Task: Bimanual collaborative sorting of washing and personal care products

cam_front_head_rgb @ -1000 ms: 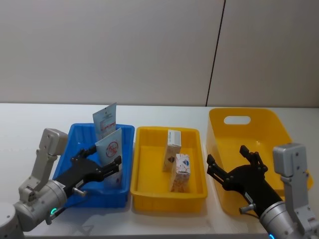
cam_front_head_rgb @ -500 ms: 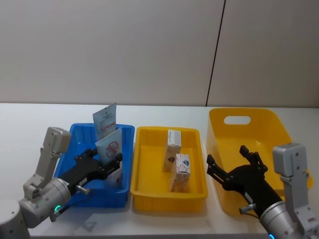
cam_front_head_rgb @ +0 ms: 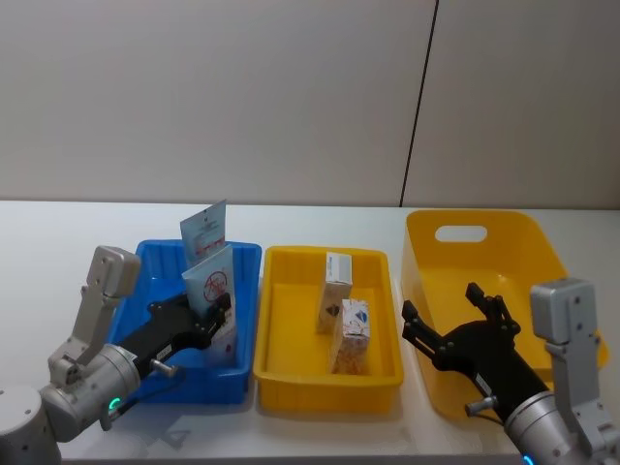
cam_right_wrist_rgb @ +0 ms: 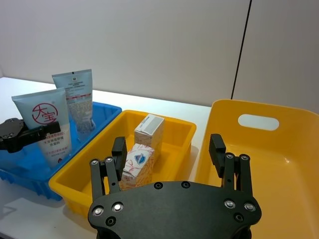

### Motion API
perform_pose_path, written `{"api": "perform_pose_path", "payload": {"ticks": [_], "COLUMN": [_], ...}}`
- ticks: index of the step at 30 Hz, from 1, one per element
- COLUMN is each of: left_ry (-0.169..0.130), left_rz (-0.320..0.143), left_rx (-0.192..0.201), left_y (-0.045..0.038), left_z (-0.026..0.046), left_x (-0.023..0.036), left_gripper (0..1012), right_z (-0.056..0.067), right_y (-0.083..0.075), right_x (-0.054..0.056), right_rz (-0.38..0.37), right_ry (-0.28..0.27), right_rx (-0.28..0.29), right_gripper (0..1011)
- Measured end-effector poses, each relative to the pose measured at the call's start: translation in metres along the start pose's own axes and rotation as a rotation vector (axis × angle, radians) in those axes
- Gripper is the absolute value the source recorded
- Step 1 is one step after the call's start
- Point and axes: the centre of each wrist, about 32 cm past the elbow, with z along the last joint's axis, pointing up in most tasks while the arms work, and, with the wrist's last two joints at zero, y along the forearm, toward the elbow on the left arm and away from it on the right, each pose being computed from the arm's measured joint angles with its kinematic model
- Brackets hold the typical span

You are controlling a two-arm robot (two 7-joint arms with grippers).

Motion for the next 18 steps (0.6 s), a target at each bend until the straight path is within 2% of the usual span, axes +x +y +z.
{"api": "perform_pose_path", "payload": {"ticks": [10,18], "left_ry": [-0.014,-0.025], "left_rz": [-0.005,0.005], "left_rx": [-0.011,-0.028], "left_y": [0.0010,0.0029], "left_z": [0.0045,0.0094], "left_x": [-0.0022,-0.0055], "left_gripper": [264,253], "right_z": [0.0000,0.0000], "right_y": [0.0000,0.0000], "right_x": [0.0000,0.0000], "right_rz": [0.000,0.000], "right_ry": [0.000,0.000], "right_rx": [0.000,0.000], "right_gripper": [1003,1003]}}
